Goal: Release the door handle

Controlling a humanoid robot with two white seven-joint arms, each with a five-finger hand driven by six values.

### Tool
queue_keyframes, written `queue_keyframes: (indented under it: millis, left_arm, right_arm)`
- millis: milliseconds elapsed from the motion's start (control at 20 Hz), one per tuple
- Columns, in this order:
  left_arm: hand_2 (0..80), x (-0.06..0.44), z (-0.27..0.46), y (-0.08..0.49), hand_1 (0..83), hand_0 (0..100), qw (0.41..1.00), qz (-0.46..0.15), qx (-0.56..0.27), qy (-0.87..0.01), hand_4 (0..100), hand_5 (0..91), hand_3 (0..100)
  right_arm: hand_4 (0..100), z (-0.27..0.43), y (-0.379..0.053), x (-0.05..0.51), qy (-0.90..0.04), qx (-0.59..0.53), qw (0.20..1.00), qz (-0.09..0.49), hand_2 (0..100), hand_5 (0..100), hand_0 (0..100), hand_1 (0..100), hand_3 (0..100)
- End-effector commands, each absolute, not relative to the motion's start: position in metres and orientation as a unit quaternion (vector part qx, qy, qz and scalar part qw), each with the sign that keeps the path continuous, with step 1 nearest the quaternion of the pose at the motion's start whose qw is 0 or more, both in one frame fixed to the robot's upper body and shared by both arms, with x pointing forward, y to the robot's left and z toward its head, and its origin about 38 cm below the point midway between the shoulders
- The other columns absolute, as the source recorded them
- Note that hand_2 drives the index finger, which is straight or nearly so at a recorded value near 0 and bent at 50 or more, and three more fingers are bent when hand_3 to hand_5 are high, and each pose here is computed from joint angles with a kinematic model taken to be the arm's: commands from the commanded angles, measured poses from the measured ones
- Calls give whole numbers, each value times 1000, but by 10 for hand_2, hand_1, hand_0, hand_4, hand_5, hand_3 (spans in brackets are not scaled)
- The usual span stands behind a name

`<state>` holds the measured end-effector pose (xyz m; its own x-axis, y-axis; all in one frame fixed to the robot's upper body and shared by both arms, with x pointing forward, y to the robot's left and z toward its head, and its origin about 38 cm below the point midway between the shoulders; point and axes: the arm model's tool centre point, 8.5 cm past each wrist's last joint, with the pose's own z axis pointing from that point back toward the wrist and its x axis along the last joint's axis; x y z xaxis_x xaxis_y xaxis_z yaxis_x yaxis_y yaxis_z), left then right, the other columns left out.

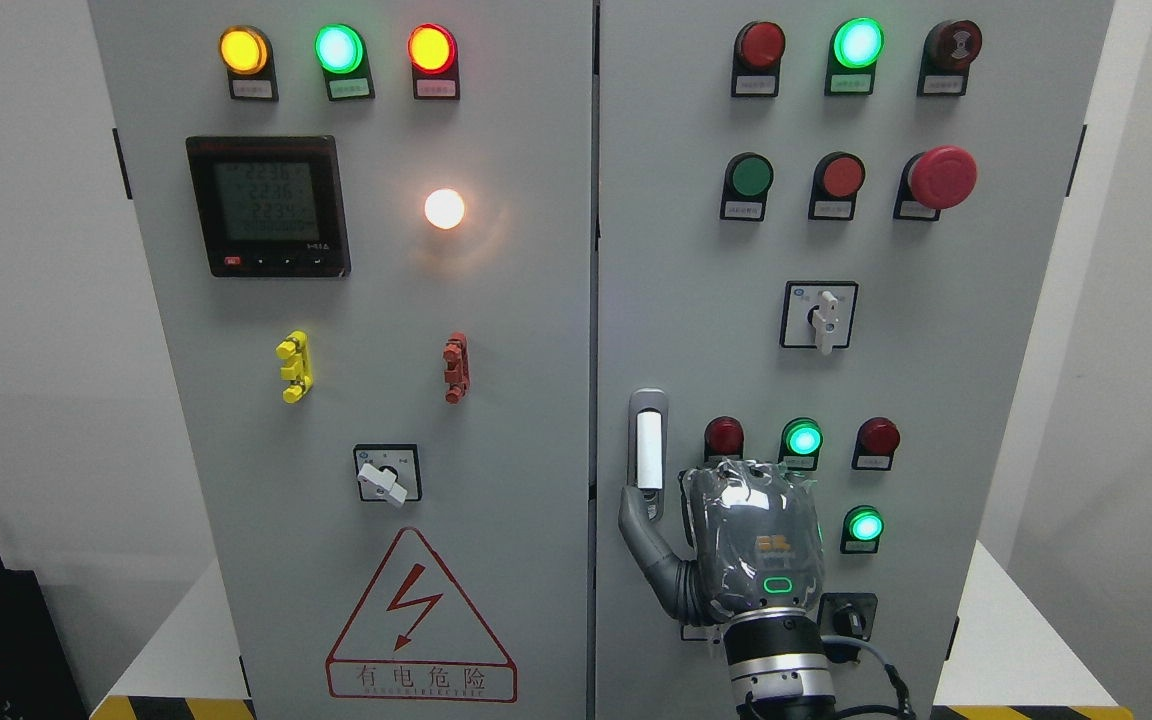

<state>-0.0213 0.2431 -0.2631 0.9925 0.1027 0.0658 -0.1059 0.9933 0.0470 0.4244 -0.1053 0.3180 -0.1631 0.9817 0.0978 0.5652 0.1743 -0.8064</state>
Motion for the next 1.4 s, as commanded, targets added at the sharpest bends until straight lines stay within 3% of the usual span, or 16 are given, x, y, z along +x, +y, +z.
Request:
queue_keyframes:
  millis: [0,1352]
  left_arm:
    - [0,-11,-264,242,389,120,997,52,23,-47,0,0,0]
    - [0,-11,-264,242,389,120,997,52,23,-47,0,0,0]
  right_arm:
    - [988,318,-105,425,-693,-558,327,319,993,969,492,0,1000]
    - [989,316,-105,427,-690,-559,329,321,987,969,492,14,1000]
